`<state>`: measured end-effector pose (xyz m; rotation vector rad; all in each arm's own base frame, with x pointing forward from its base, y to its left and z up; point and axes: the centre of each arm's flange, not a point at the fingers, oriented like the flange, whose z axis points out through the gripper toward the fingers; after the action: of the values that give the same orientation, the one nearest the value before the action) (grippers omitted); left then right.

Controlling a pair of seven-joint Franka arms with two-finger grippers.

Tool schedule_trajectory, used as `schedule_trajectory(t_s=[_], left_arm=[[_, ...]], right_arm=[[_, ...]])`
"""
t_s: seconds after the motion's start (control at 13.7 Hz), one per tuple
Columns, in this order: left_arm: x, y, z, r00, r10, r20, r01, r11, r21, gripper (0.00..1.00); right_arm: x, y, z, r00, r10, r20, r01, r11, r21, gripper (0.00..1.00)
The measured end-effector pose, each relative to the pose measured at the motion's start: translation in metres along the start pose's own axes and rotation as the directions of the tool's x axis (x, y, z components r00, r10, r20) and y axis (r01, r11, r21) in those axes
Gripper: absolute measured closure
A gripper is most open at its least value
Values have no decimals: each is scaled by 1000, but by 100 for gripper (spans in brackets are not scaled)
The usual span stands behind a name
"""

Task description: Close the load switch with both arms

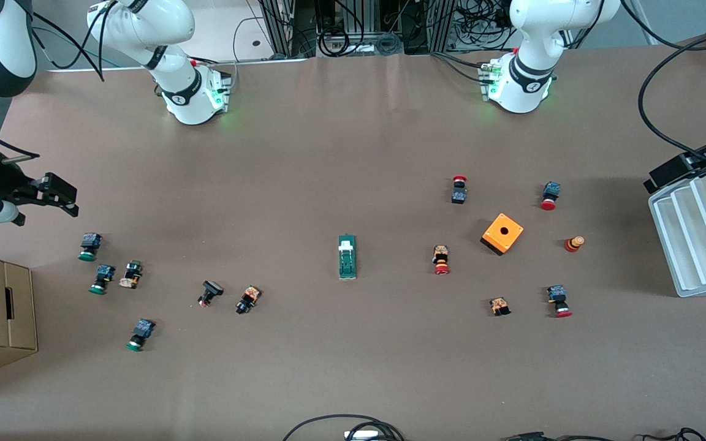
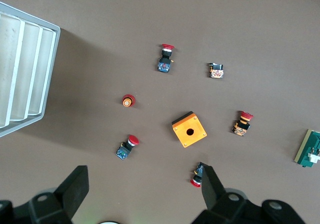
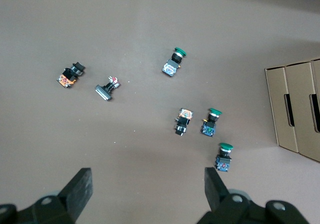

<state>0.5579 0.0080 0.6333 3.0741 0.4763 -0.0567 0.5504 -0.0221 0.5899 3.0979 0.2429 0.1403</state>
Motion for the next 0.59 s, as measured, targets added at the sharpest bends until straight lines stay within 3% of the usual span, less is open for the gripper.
schedule_trajectory(t_s=[0.59], left_arm=[[2, 0, 4, 1000, 0, 7, 0, 1000, 3, 0]], right_arm=[[0, -1, 1, 1000, -5, 3, 5, 1000, 0, 0]])
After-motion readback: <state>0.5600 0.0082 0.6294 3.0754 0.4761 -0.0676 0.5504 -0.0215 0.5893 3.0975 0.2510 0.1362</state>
